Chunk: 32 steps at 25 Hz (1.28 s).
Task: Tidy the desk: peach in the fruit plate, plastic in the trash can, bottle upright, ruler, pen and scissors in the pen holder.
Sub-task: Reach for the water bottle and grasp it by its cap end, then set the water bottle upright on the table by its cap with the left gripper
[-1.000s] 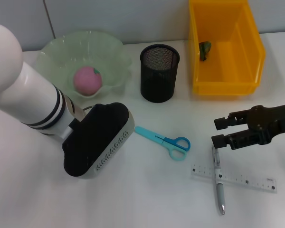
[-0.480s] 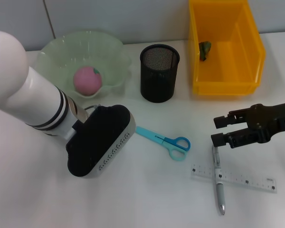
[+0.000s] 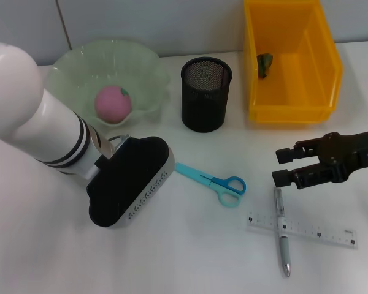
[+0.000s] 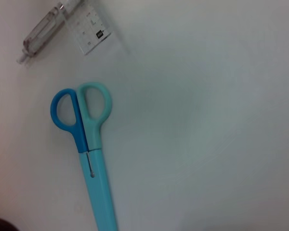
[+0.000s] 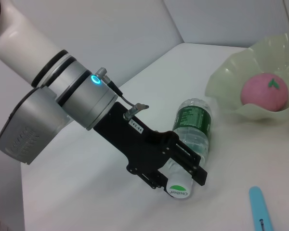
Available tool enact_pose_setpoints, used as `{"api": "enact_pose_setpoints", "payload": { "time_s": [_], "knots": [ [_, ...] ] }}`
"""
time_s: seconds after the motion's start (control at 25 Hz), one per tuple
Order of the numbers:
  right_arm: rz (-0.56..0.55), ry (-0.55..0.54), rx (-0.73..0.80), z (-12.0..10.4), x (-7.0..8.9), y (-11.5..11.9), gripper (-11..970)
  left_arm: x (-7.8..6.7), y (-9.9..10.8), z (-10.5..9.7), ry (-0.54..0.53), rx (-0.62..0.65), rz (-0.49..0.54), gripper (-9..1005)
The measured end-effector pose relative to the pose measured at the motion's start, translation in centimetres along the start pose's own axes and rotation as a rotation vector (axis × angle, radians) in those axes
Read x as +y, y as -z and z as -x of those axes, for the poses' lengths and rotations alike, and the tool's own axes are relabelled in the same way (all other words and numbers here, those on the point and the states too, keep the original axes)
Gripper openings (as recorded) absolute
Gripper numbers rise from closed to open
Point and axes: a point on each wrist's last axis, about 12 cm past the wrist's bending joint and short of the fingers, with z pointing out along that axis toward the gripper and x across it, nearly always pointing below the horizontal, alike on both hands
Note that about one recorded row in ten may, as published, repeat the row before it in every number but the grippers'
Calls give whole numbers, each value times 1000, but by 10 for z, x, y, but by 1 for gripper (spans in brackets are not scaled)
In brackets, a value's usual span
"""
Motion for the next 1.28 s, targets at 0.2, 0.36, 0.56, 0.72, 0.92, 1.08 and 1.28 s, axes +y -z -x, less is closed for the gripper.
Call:
{"api": "enact_pose_setpoints", "payload": {
  "time_s": [0.2,0.36,0.56,0.72,0.92,1.08,1.28],
  "knots": [
    [-1,1,0,0,0,0,783,0,0,0,3,3,-4,645],
    [-2,4,-1,1,0,0,783,0,1,-1,8,12,-10,545],
    [1,10,0,4,0,-1,783,2,3,-1,22,23,-14,451],
    [3,12,3,4,0,-1,783,2,3,-1,33,24,-10,446],
    [5,14,8,5,0,0,783,4,11,1,71,17,19,440],
    [6,14,16,4,0,0,783,3,23,-2,138,9,44,440],
    [11,13,28,3,0,1,784,0,42,-11,261,-29,80,440]
  ]
}}
